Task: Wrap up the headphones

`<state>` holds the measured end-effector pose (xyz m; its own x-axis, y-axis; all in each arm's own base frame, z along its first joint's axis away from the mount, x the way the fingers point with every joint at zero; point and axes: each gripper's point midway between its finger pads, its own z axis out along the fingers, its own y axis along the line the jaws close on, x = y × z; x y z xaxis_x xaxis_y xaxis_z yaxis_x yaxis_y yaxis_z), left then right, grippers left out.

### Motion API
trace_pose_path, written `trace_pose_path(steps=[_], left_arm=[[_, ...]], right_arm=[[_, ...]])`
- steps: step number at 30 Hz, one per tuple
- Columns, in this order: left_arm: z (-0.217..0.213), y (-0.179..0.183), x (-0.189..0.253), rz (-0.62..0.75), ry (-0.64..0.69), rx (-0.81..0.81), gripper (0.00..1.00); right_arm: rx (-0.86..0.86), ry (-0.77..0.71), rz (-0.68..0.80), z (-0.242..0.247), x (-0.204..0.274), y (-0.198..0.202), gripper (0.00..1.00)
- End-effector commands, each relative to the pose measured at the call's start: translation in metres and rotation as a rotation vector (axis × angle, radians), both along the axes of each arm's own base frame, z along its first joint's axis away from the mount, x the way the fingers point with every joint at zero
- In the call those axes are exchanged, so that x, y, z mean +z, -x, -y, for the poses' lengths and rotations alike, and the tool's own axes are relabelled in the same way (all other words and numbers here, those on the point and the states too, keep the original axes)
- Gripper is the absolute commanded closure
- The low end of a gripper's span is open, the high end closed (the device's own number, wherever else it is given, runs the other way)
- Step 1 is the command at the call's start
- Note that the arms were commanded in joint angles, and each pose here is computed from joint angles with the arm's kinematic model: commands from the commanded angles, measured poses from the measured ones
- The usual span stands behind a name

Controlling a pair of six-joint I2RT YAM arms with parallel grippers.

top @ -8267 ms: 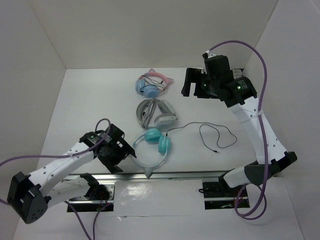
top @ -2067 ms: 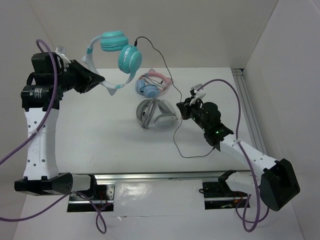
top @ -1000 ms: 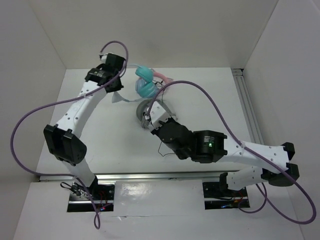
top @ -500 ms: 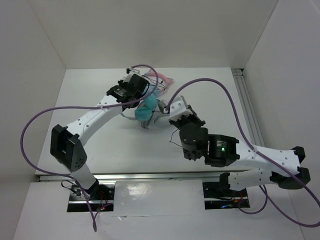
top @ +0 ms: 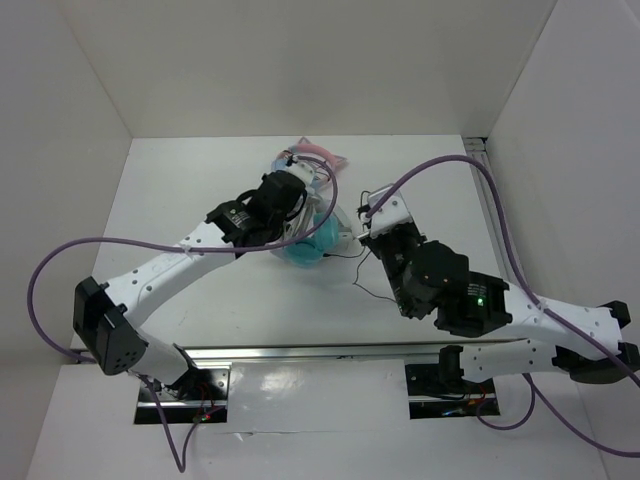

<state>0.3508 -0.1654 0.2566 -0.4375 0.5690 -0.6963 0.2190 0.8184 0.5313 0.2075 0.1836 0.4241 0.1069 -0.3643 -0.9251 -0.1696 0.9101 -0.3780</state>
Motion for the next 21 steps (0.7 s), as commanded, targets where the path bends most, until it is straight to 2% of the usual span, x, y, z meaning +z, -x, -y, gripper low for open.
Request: trace_pose_path(steps=[1,6,9,11,14,16,18,21], left_arm=[[0.015,-0.011,0.043,0.111,0.13,0.005,1.0],[0.007,-0.009,0.059,0.139,0.113,0.041,1.0],[0.005,-0.006,0.058,0.125,0.099,0.041,1.0],[0.003,0.003,0.057,0.09,0.1,0.006,1.0],[0.009,0.012,0.048,0.046,0.123,-0.055,1.0],[0.019,0.018,0.044,0.021,0.149,-0.111,1.0],[0.021,0.026,0.035,-0.001,0.106,-0.146,1.0],[0.01,0.027,0.03,0.025,0.019,-0.082,1.0]], right_arm=[[0.08,-0.046,0.002,-0.014,0.008,0.004,1.0],[0.139,-0.04,-0.006,-0.016,0.009,0.008,1.0],[0.261,0.008,-0.023,-0.027,0.008,0.016,1.0],[0.412,-0.006,-0.02,-0.035,0.014,0.031,1.0],[0.551,0.014,-0.018,-0.045,0.012,0.046,1.0],[0.585,0.008,-0.013,-0.043,0.016,0.051,1.0],[0.596,-0.001,-0.008,-0.039,0.025,0.053,1.0],[0.492,0.016,-0.012,-0.025,0.026,0.042,1.0]])
